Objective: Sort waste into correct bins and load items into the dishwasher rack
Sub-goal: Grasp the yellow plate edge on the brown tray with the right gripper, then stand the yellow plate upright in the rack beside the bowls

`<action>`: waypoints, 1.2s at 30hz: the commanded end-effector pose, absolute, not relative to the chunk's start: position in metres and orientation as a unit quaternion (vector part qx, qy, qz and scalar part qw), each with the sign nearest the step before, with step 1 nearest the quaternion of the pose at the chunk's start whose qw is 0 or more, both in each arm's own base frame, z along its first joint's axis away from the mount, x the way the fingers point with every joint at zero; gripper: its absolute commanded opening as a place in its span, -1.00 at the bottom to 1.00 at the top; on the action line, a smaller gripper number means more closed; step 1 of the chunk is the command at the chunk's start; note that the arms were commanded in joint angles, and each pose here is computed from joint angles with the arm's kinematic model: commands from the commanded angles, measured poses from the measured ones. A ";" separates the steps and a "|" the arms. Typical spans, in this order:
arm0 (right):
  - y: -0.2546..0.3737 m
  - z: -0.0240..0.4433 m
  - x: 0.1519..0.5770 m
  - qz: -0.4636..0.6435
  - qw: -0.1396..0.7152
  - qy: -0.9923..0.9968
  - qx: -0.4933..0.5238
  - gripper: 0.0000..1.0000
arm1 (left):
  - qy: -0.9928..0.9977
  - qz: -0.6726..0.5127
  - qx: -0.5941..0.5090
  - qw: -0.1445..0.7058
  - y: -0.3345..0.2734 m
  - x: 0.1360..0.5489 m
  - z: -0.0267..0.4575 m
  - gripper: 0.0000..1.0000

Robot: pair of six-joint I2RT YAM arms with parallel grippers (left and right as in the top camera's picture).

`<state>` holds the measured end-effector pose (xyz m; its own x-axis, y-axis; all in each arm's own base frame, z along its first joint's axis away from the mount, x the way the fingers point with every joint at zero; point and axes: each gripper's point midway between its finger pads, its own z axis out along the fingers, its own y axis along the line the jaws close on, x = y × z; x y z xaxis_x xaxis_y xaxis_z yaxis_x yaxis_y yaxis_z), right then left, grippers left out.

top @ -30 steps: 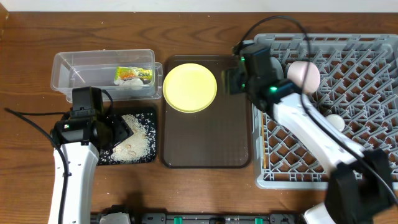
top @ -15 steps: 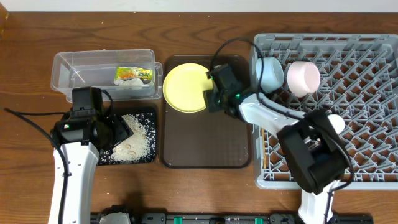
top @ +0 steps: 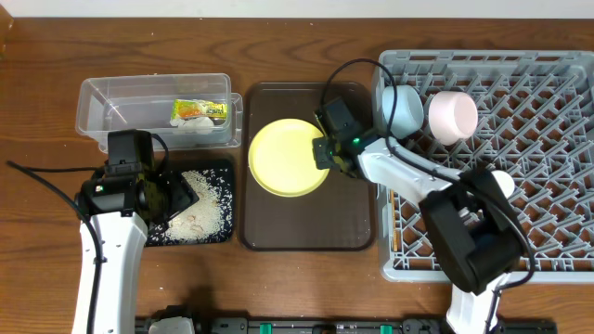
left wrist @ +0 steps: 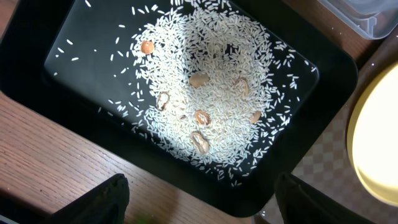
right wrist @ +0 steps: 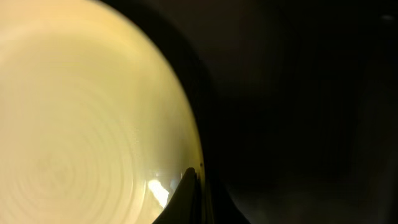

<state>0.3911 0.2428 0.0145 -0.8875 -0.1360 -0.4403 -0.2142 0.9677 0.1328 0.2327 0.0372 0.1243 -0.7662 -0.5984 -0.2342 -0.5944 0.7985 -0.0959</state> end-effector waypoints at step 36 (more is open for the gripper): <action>-0.047 0.262 0.307 -0.402 0.280 0.870 -0.050 -0.98 | 0.937 -0.006 -0.323 0.131 0.039 0.234 0.127 0.56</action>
<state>0.3130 -0.0325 0.2576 -0.8200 -0.3313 -0.4667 0.0912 0.7294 -0.6780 0.2328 0.0372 0.1243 -0.7661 -0.5984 -0.2345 -0.5943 0.7985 -0.0960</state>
